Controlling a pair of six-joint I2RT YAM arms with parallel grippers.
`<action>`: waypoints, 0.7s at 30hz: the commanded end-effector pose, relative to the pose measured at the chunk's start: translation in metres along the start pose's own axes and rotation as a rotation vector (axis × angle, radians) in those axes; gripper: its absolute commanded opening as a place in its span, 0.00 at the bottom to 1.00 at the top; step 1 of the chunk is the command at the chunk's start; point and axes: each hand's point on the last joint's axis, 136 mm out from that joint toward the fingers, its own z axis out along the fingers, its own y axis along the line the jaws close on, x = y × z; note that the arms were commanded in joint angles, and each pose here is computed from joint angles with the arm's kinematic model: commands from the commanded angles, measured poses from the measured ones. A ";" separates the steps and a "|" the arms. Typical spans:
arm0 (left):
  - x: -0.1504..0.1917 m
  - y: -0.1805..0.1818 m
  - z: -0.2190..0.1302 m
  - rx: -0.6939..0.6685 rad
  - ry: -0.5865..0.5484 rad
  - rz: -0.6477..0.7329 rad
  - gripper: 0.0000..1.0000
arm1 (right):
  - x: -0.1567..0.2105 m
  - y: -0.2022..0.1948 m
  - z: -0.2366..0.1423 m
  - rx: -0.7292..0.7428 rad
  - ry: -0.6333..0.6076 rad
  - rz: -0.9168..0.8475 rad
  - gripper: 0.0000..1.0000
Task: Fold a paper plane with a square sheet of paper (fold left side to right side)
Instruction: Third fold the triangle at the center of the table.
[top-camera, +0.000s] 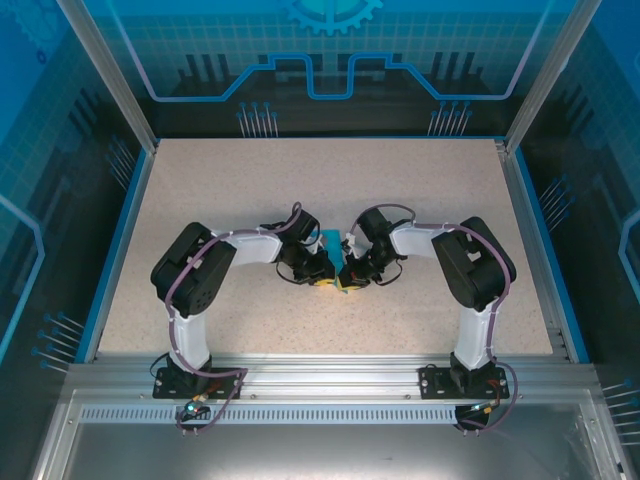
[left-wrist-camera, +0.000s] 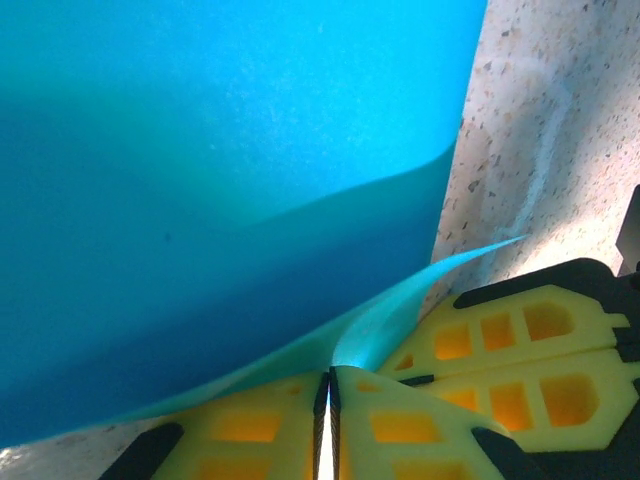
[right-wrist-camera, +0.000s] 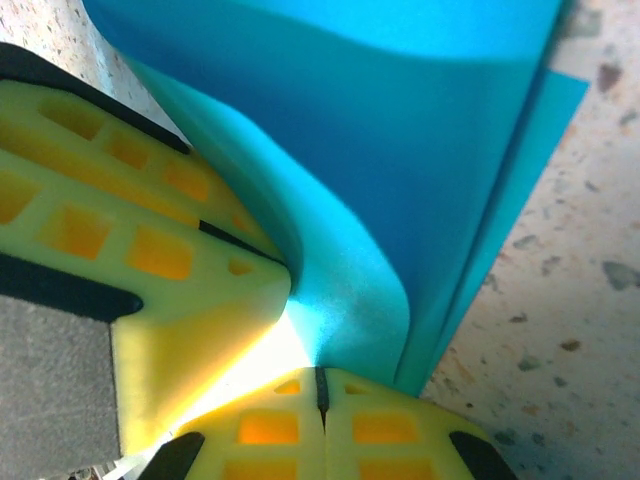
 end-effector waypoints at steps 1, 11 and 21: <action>-0.038 0.054 -0.009 -0.166 -0.120 -0.048 0.15 | 0.042 -0.067 0.011 0.256 0.124 0.149 0.00; -0.065 0.094 -0.040 -0.221 -0.180 -0.098 0.15 | 0.043 -0.071 0.007 0.252 0.119 0.165 0.00; -0.064 0.055 -0.084 -0.135 -0.274 0.011 0.17 | 0.040 -0.071 -0.002 0.241 0.118 0.156 0.00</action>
